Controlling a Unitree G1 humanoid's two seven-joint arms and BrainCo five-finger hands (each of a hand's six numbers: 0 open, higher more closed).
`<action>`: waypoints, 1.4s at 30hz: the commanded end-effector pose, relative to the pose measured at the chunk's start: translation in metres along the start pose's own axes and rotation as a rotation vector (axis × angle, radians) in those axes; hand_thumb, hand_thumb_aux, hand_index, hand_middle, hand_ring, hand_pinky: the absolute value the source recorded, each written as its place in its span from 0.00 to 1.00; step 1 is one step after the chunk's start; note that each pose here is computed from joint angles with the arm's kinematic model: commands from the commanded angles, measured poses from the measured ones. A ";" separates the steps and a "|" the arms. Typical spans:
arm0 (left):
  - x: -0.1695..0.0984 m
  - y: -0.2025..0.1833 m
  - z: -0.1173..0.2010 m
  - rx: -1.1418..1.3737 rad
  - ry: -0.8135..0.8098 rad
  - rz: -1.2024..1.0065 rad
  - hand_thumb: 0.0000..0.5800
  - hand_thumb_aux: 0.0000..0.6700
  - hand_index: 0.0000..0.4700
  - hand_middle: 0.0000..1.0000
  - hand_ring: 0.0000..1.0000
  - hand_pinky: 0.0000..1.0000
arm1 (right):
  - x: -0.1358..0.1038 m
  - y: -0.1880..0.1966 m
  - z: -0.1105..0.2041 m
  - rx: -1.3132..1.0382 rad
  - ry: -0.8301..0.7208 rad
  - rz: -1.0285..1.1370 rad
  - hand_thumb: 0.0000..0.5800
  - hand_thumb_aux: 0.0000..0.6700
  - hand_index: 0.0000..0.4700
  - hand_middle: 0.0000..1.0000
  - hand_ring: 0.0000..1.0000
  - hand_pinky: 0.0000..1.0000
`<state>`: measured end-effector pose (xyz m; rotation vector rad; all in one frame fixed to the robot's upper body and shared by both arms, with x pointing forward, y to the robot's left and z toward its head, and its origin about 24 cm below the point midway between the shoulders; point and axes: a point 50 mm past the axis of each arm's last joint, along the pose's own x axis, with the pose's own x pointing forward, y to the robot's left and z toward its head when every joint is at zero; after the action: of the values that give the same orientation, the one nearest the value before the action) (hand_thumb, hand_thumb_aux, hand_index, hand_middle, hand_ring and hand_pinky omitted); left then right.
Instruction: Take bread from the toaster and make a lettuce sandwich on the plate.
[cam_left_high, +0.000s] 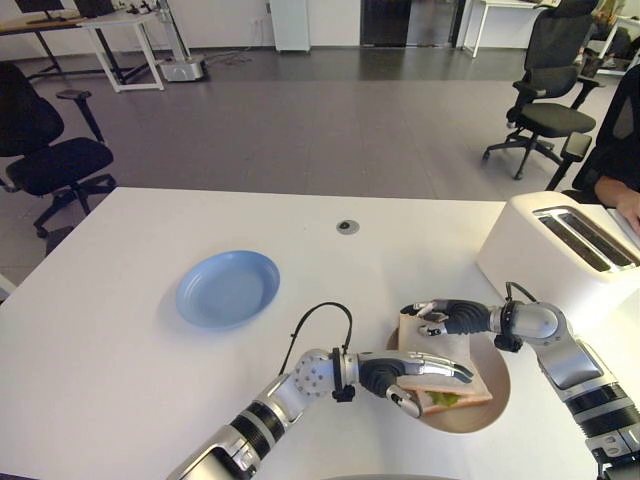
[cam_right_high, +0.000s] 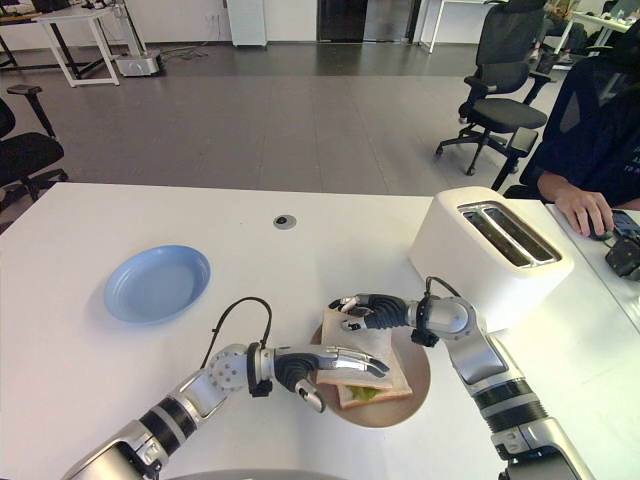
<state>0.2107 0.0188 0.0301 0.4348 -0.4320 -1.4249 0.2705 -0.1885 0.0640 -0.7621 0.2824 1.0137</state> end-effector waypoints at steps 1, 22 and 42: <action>-0.006 -0.024 -0.032 -0.192 0.211 -0.140 0.00 0.00 0.00 0.00 0.00 0.00 | -0.004 -0.007 0.010 -0.010 -0.032 -0.049 1.00 1.00 1.00 0.00 0.00 0.00; -0.050 0.059 -0.009 -0.035 0.067 0.345 0.00 0.00 0.00 0.00 0.00 0.00 | -0.036 -0.059 0.075 0.157 -0.409 -0.448 0.00 0.00 0.00 0.00 0.00 0.00; -0.068 -0.011 -0.017 -0.409 0.285 -0.165 1.00 1.00 1.00 1.00 1.00 1.00 | -0.037 0.089 0.018 0.236 -0.064 0.449 1.00 1.00 1.00 1.00 1.00 1.00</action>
<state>0.2027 0.0870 0.0183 0.2784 0.0822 -1.5396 0.1795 -0.1681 0.0668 -0.4396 0.4639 1.3945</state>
